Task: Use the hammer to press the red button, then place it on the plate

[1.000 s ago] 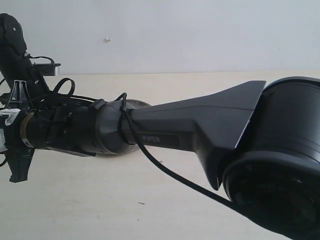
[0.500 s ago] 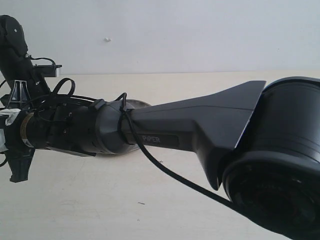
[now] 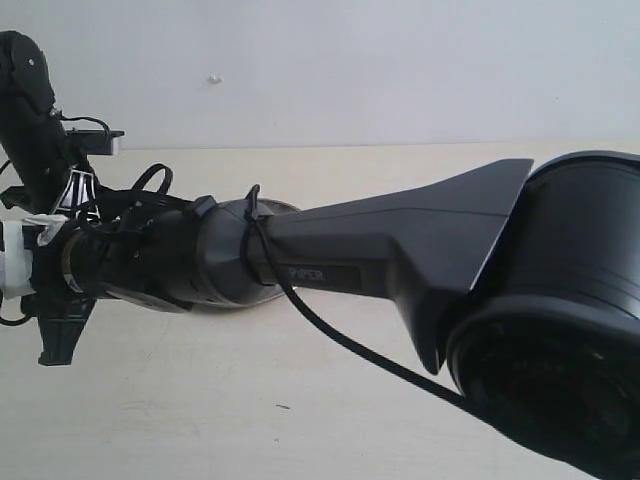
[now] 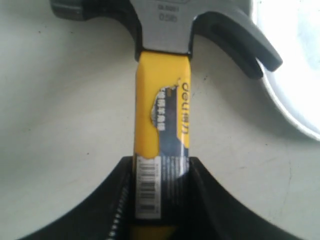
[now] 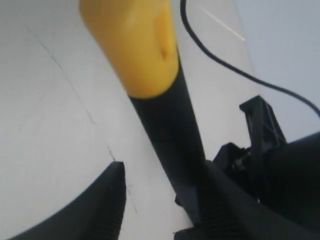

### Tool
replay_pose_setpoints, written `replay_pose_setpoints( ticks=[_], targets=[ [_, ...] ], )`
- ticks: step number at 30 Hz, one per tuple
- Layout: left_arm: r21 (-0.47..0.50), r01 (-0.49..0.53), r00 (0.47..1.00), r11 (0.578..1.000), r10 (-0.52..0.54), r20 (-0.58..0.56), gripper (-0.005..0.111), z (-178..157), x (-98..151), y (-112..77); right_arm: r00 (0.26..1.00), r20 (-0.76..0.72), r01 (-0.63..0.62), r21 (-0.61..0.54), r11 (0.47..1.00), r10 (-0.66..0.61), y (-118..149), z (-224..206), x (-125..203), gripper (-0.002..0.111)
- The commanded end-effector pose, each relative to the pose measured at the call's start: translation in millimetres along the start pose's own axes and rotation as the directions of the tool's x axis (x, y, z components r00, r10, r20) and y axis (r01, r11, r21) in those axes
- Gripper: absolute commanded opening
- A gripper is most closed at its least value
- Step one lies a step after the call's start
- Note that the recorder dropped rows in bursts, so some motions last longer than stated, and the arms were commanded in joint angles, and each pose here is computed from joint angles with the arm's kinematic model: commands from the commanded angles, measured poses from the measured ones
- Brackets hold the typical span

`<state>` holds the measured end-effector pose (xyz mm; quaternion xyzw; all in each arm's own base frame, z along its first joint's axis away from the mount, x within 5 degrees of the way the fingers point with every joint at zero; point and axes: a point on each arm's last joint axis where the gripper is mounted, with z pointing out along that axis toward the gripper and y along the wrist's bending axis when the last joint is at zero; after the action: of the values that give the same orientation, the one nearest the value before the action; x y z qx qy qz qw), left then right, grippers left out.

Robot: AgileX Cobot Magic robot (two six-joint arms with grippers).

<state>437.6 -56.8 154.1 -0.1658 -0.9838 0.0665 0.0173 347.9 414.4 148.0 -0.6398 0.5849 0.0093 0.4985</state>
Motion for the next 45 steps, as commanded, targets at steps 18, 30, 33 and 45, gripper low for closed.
replay_pose_setpoints(
  ticks=[18,30,33,45],
  targets=[
    [-0.015,-0.028,0.997,1.000,0.029,0.069,0.000,-28,1,-2.6,0.919,-0.240,-0.323,-0.010,0.946,0.312,-34,-79,-32,0.049],
    [0.036,-0.020,0.982,0.999,0.013,0.188,0.000,-72,8,-17.2,0.816,-0.172,-0.541,0.113,0.834,0.552,-36,-117,6,0.032],
    [0.103,-0.019,0.976,0.995,-0.004,0.218,0.000,-78,7,-24.4,0.739,-0.125,-0.652,0.111,0.750,0.662,-33,-127,18,0.032],
    [0.230,0.000,0.962,0.973,-0.063,0.267,0.000,-81,32,-44.9,0.336,0.081,-0.942,0.033,0.334,0.938,-16,-174,87,0.024]
  ],
)
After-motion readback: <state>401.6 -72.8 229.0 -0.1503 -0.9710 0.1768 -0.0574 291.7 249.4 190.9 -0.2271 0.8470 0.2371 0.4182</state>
